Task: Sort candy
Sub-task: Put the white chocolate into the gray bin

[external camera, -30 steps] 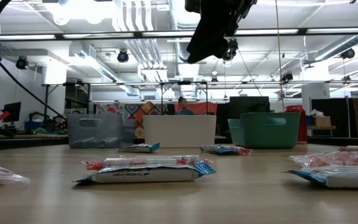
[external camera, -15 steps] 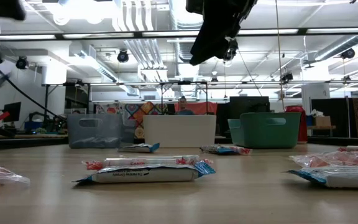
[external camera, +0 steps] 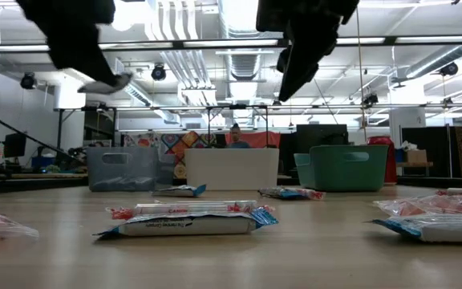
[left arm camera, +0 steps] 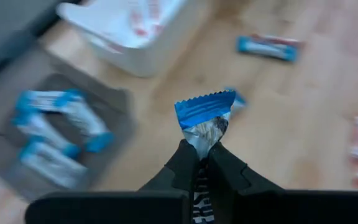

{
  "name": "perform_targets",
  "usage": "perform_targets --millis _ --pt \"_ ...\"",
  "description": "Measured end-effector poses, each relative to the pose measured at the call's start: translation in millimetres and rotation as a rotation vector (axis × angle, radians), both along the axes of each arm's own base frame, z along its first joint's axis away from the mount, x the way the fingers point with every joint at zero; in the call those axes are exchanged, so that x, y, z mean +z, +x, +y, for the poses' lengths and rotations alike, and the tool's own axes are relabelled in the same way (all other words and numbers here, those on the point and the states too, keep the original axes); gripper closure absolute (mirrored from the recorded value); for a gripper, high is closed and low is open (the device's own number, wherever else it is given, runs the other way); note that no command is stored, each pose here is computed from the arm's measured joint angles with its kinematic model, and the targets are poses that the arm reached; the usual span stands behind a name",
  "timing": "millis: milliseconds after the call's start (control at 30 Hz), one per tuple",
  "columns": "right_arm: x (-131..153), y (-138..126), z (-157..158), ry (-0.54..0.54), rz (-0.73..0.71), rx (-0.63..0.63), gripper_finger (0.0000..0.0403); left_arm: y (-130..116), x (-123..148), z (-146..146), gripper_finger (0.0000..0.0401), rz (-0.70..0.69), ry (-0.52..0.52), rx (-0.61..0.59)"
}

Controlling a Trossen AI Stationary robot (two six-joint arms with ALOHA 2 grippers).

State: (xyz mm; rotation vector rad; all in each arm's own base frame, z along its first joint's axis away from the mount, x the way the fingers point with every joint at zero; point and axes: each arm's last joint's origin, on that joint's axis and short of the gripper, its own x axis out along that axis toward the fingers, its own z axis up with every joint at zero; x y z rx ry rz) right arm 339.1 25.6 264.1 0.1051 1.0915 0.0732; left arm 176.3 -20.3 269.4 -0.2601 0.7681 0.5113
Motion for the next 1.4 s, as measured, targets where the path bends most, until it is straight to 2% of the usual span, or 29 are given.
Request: perform_targets --millis 133,300,433,567,767,1000,1133,1400 --pt "-1 -3 8 0.009 0.026 0.001 0.0218 0 1 50 0.0397 0.067 0.047 0.072" --pt "-1 -5 18 0.021 0.038 0.006 0.0218 -2 -6 113 0.0397 0.093 0.021 0.168" --pt "-1 -5 25 0.028 0.035 0.010 0.0218 0 -17 156 0.0397 0.057 -0.014 0.174" --pt "-1 -6 30 0.032 0.035 0.015 0.0218 4 -36 186 0.0397 0.065 -0.052 0.169" --pt "-1 -6 34 0.013 0.025 -0.006 0.0218 12 -64 200 0.0397 0.163 -0.090 0.147" --pt "0 -5 34 -0.002 0.009 -0.009 0.0218 16 -75 204 0.0390 0.191 -0.116 0.148" --pt "0 -4 34 -0.003 0.002 -0.008 0.0218 16 -74 204 0.0365 0.184 -0.119 0.156" --pt "0 -4 34 0.013 0.005 -0.038 0.0218 15 -72 202 0.0288 0.184 -0.121 0.156"
